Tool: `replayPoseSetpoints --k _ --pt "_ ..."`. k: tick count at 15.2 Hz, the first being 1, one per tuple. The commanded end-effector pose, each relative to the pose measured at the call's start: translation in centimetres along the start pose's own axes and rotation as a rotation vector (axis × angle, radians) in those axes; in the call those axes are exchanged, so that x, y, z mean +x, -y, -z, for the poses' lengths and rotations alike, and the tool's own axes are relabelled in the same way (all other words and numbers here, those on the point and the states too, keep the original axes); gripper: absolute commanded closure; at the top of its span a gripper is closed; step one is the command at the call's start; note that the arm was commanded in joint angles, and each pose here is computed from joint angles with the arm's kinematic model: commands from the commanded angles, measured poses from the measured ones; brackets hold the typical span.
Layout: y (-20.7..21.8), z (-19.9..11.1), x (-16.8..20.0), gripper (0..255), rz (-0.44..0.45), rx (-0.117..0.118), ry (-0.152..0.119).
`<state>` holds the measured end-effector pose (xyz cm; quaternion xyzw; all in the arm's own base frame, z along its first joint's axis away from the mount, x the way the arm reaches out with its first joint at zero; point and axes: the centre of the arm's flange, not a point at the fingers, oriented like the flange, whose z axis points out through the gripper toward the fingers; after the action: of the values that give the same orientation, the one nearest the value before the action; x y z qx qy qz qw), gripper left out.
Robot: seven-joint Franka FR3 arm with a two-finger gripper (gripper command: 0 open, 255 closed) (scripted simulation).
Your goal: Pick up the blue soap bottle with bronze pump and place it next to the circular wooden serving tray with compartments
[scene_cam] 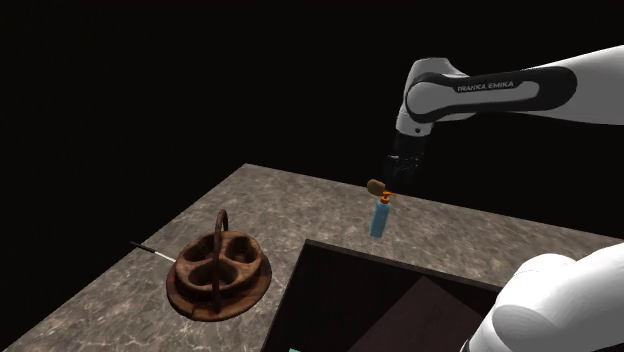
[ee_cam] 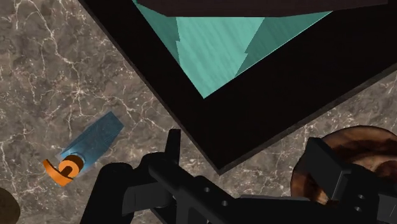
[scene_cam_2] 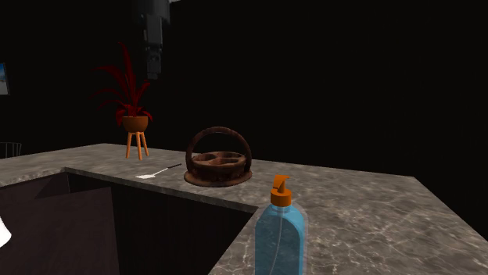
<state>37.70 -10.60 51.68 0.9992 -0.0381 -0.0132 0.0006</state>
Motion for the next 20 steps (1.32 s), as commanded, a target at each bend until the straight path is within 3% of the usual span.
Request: replayPoseSetpoints --k 1,20 --pt "-1.8 -1.3 1.3 0 0.004 -0.002 0.004" --pt "-19.1 -12.8 15.6 0 0.031 -0.017 0.044"
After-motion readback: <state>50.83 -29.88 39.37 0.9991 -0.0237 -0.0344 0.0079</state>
